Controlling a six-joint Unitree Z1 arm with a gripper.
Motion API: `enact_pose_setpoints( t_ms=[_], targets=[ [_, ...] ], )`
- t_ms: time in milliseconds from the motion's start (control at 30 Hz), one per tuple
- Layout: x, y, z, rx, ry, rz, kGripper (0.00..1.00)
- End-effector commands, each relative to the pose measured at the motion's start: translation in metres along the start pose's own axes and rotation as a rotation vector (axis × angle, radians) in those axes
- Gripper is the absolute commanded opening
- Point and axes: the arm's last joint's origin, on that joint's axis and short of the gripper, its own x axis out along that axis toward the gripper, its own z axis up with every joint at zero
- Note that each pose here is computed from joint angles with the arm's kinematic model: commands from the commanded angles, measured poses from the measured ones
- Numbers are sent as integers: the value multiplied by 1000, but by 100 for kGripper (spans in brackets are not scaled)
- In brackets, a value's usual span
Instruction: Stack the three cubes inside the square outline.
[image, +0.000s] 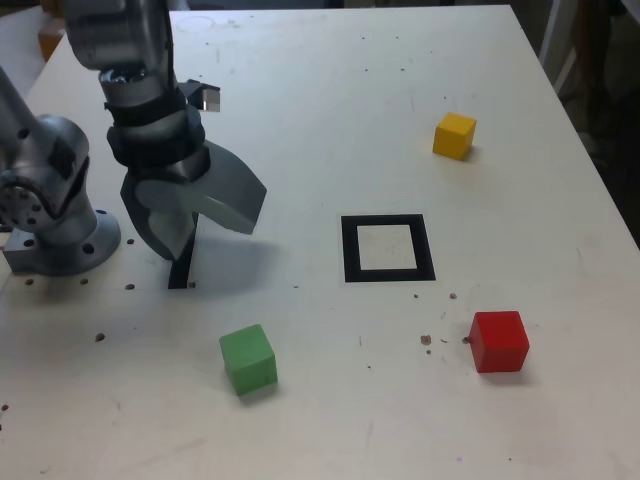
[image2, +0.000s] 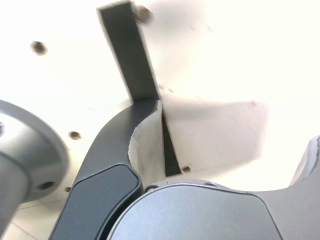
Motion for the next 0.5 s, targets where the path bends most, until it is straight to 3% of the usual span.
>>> enact_pose_setpoints(
  t_ms=[0,100,200,333,467],
  targets=[
    [-6,1,-3,-29,-3,30,100],
    [-20,4,-7,-79,18,86,99],
    [-37,5,-10,-104,67,113,99],
    [-48,5,-15,-127,144,119,99],
    [-47,5,-15,-162,173,110,99]
  ],
)
